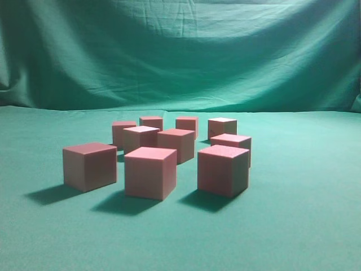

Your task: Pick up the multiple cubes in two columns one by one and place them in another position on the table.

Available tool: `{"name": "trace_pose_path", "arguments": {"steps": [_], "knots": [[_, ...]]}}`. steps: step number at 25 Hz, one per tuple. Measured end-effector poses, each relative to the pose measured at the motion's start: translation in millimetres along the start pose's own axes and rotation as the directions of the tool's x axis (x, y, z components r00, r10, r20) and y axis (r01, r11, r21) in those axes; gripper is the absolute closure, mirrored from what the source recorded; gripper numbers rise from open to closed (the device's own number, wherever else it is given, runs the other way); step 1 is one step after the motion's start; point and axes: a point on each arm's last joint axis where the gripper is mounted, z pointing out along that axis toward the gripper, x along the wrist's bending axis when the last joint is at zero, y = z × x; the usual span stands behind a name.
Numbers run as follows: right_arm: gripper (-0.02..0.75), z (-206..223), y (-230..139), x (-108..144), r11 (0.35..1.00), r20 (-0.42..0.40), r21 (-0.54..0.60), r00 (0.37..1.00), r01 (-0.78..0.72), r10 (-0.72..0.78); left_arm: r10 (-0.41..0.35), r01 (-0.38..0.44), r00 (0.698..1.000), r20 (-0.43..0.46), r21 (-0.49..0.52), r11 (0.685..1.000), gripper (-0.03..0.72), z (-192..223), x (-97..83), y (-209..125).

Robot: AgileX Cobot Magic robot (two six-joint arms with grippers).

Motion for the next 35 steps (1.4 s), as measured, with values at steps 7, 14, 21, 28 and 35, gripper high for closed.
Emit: {"name": "trace_pose_path", "arguments": {"steps": [7, 14, 21, 28, 35], "knots": [[0.738, 17, -51, -6, 0.997, 0.191, 0.068, 0.981, -0.045, 0.031, 0.0, 0.0, 1.0, 0.0, 0.0, 1.0, 0.688, 0, 0.0, 0], [0.738, 23, -75, -10, 0.985, 0.292, 0.115, 0.952, -0.125, 0.087, 0.0, 0.0, 1.0, 0.0, 0.0, 1.0, 0.688, 0, 0.0, 0], [0.738, 22, -77, -13, 0.981, 0.365, 0.108, 0.924, -0.162, 0.113, 0.0, 0.0, 1.0, 0.0, 0.0, 1.0, 0.688, 0, 0.0, 0], [0.738, 21, -78, -14, 0.978, 0.39, 0.115, 0.913, -0.174, 0.117, 0.0, 0.0, 1.0, 0.0, 0.0, 1.0, 0.688, 0, 0.0, 0], [0.738, 21, -78, -14, 0.978, 0.392, 0.115, 0.912, -0.175, 0.117, 0.0, 0.0, 1.0, 0.0, 0.0, 1.0, 0.688, 0, 0.0, 0]]}}
